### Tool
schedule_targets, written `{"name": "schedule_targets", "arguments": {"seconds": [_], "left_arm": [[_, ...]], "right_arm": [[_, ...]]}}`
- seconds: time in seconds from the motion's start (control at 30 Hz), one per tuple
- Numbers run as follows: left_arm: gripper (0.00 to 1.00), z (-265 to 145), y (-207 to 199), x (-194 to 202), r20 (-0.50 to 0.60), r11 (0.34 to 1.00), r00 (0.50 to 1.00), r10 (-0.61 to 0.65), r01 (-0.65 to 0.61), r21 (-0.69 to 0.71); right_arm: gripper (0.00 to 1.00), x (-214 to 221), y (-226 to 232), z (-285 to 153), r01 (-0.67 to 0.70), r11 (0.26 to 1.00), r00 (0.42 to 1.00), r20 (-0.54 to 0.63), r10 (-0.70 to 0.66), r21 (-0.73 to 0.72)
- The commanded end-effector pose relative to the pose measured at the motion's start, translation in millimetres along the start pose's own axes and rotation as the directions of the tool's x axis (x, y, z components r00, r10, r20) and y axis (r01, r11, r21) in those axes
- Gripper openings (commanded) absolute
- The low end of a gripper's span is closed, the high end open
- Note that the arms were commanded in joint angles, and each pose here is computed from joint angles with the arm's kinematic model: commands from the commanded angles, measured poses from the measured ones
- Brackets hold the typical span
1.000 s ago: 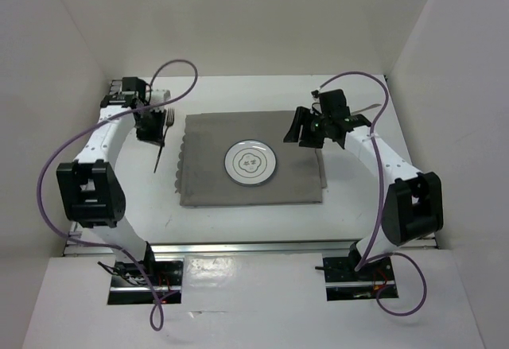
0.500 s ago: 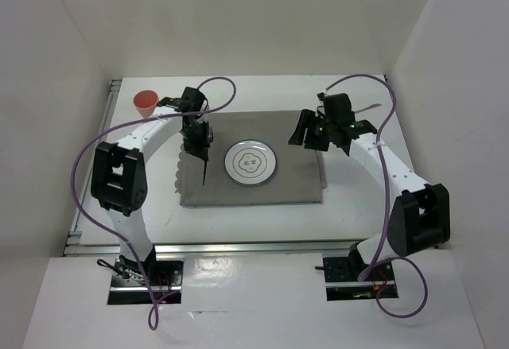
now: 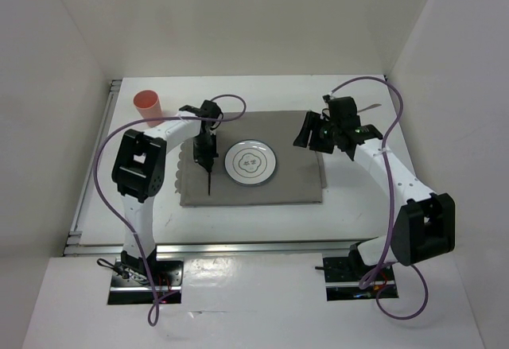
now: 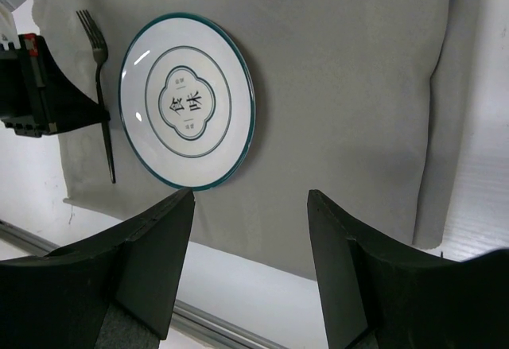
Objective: Set the dinner table for one person
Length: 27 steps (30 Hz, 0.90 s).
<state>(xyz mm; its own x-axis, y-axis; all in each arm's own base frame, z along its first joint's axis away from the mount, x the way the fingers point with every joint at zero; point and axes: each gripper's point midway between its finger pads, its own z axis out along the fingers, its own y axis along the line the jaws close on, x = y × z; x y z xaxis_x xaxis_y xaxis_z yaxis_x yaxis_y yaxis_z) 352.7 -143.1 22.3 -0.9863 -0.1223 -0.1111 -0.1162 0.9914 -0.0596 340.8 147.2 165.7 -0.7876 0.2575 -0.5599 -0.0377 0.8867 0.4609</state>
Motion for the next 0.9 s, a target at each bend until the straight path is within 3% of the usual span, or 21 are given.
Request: {"name": "schedule_targets", "arguments": {"seconds": [0.0,0.13,0.33,0.37,0.53,0.57,0.6,0.67,0.7,0.8,0.83,0.87], "left_arm": [[0.00,2.3,4.3,-19.9,0.056,0.998,0.998,-0.011,0.014,-0.053],[0.00,8.6,9.1,-11.2,0.019,0.997,0.999,0.035,-0.034,-0.063],[0.07,9.4,7.3,-2.0,0.001,0.998,0.998,0.057,-0.057,-0.030],[0.39,6.6,6.6,-3.5,0.003,0.998,0.998,0.057,-0.057,-0.030],[0.79,-3.0,2.1,-9.3,0.009,0.997,0.997,0.076,-0.075,-0.014],[0.81,-5.7,0.1,-13.5,0.022,0.997,0.997,0.076,-0.075,-0.009],[0.90,-12.0,-0.8,-20.1,0.049,0.997,0.996,0.075,-0.075,-0.011],[0.92,-17.1,0.8,-21.9,0.050,0.996,0.995,0.086,-0.085,-0.023],[1.00,-22.6,0.2,-30.7,0.078,0.994,0.991,0.108,-0.106,-0.028],[1.00,-31.2,3.1,-36.7,0.080,0.989,0.987,0.141,-0.137,-0.054],[1.00,-31.3,5.2,-37.6,0.083,0.987,0.985,0.150,-0.145,-0.064],[1.00,-34.8,6.9,-39.3,0.094,0.985,0.983,0.160,-0.154,-0.073]], "right_arm": [[0.67,-9.3,4.6,-4.0,0.028,0.999,0.999,0.033,-0.028,-0.024],[0.67,-10.0,3.1,-3.8,0.028,0.999,0.999,0.037,-0.027,-0.016],[0.80,-21.8,-10.9,-6.4,-0.010,0.997,0.998,0.059,0.005,0.078],[0.83,-34.9,-13.2,-9.6,-0.019,0.995,0.996,0.086,0.011,0.094],[0.98,-88.3,-58.8,2.1,-0.137,0.970,0.980,0.168,0.104,0.198],[0.98,-105.7,-82.7,1.0,-0.187,0.958,0.969,0.202,0.143,0.218],[1.00,-131.2,-90.1,-1.6,-0.241,0.948,0.948,0.258,0.185,0.209],[1.00,-148.5,-128.1,21.1,-0.343,0.906,0.920,0.284,0.271,0.247],[1.00,-168.1,-146.0,18.2,-0.430,0.867,0.876,0.346,0.335,0.250],[1.00,-177.4,-195.5,49.0,-0.564,0.758,0.802,0.433,0.411,0.326],[1.00,-197.0,-197.7,50.2,-0.574,0.755,0.787,0.471,0.399,0.318],[0.99,-189.8,-216.8,74.1,-0.580,0.728,0.794,0.452,0.405,0.366]]}}
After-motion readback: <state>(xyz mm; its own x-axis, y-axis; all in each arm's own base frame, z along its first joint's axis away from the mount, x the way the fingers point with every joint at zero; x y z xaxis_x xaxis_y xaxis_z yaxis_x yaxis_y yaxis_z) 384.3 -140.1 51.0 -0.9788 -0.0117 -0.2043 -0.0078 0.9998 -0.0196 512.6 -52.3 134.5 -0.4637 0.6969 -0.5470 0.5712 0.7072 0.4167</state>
